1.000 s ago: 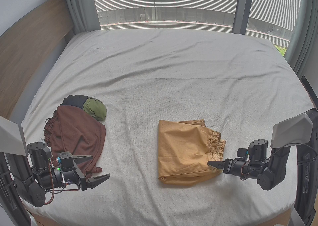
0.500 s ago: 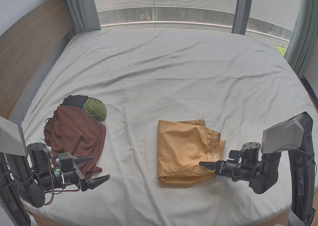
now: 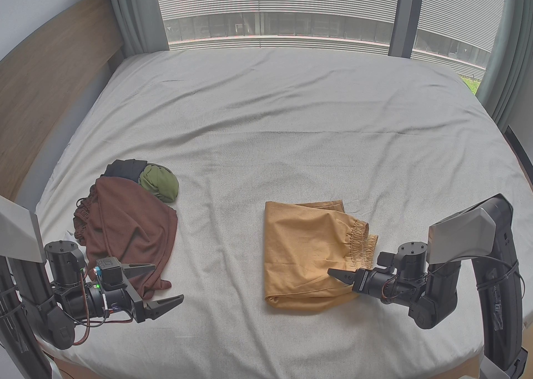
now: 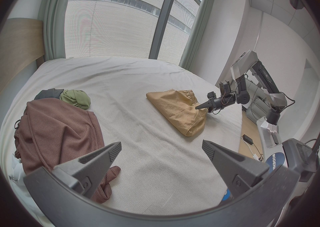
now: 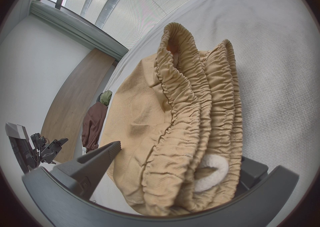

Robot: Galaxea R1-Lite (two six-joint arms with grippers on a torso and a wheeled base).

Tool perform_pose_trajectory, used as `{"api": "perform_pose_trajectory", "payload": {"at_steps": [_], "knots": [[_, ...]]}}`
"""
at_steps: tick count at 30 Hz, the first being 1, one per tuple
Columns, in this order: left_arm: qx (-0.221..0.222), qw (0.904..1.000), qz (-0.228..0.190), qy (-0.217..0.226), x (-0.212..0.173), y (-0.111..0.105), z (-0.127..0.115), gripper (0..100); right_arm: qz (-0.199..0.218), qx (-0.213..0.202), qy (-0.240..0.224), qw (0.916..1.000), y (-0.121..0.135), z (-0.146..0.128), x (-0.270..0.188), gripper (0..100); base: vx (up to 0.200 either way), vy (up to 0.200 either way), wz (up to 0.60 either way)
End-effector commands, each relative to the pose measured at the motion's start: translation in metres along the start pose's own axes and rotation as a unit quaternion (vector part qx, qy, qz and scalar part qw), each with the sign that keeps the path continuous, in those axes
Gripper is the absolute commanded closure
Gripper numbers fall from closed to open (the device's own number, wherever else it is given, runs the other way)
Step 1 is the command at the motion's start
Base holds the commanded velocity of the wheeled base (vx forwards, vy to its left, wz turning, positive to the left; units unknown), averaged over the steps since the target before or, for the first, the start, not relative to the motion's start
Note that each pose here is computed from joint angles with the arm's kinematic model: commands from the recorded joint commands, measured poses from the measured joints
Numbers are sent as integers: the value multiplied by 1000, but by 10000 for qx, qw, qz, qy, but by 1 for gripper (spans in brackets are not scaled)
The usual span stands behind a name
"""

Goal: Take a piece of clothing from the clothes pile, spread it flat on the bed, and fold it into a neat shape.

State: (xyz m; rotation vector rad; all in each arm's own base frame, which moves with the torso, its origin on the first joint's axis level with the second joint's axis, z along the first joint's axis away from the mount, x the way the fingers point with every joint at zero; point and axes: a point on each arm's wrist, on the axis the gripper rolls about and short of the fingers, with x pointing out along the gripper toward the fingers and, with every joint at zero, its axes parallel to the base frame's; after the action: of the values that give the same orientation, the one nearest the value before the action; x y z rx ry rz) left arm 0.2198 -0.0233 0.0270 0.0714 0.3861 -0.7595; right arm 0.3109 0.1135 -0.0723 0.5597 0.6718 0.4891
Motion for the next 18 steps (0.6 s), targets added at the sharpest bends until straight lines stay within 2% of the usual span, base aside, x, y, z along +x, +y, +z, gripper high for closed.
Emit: {"api": "perform_pose_trajectory", "payload": {"at_steps": [1, 2, 14, 16, 17, 18], "knots": [[-10, 10000, -4, 12, 0, 0, -1, 0, -28, 20, 53, 10000, -2, -3, 1, 0, 0, 0, 0], [-20, 10000, -7, 23, 0, 0, -1, 0, -28, 20, 53, 10000, -2, -3, 1, 100, 0, 0, 0], [-44, 10000, -14, 52, 0, -1, -2, 0, 61, 1, 88, 9999, 4, -3, -1, 100, 0, 0, 0], [-44, 10000, -14, 52, 0, -1, -2, 0, 149, -25, 97, 9998, 9, -2, -2, 100, 0, 0, 0], [-49, 10000, -15, 58, -1, -1, -3, 0, 340, -126, 44, 9993, 23, 4, -6, 100, 0, 0, 0], [-46, 10000, -22, 59, 0, -1, -2, 0, 381, -147, 23, 9992, 26, 6, -7, 100, 0, 0, 0]]}}
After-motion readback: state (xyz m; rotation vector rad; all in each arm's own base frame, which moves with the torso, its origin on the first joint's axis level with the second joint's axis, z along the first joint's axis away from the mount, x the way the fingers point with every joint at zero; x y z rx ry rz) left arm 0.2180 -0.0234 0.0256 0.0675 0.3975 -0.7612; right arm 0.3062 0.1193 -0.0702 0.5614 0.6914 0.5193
